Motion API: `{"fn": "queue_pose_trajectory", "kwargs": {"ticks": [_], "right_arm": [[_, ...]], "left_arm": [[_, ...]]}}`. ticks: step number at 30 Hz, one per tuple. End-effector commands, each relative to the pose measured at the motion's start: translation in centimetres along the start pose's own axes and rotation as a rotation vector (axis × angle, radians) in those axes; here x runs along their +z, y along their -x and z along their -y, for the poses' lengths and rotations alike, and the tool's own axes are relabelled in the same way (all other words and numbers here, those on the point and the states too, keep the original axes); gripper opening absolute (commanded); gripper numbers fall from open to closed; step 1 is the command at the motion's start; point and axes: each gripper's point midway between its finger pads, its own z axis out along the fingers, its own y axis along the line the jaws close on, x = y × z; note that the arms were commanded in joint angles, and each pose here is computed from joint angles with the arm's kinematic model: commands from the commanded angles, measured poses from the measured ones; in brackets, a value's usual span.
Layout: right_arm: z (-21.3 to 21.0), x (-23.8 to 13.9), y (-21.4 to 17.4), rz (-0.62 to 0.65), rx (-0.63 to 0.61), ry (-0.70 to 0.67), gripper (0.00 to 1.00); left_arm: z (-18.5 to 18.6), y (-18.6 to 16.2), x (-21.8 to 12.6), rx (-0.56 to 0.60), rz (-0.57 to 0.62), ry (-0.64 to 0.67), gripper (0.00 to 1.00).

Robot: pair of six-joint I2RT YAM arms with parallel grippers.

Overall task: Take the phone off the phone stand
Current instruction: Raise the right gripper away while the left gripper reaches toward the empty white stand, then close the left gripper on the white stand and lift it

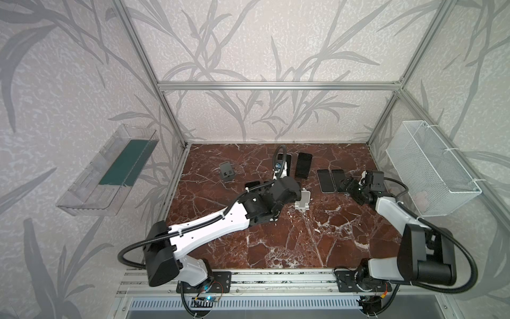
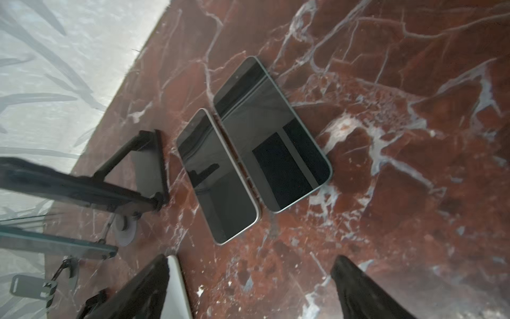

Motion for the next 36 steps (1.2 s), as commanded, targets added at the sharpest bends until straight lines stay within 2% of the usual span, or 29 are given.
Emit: {"fn": "queue_pose_trajectory", "kwargs": {"ticks": [1,5,10,18,26,27,34,36], "right_arm": [[-2.7,-2.5,3.2,0.186,0.031,0.096,0.93],[-0.9,-3.5,3.6,0.267,0.062,0.044,0.95],[0.4,-3.8,3.8,0.280,0.105,0.037,0.97],[0.3,-3.6,4.2,0.279,0.130,0.074,1.00],[0.5,-3.8,4.3,0.296,0.120,0.065,1.00],[0.4,-3.8,4.3,0.294,0.119,0.069,1.00],[-0.5,-3.2,4.1,0.262,0.114,0.121,1.00],[-0.4,-3.1,3.9,0.263,0.117,0.124,1.00]], "left_arm": [[0.6,-0.1,0.8,0.022,0.004,0.128,0.91],[3.5,-3.3,4.1,0.019,-0.103,0.104,0.92],[4.3,-6.0,6.4,0.037,-0.201,0.181,0.95],[3.9,-9.6,9.0,0.049,-0.289,0.286,0.99],[3.0,-12.6,12.4,0.082,-0.392,0.275,0.99],[3.3,-13.0,12.8,0.124,-0.414,0.242,0.97],[2.2,-13.6,13.9,0.147,-0.389,0.277,0.95],[2.3,-14.2,14.7,0.152,-0.410,0.247,0.94]]}}
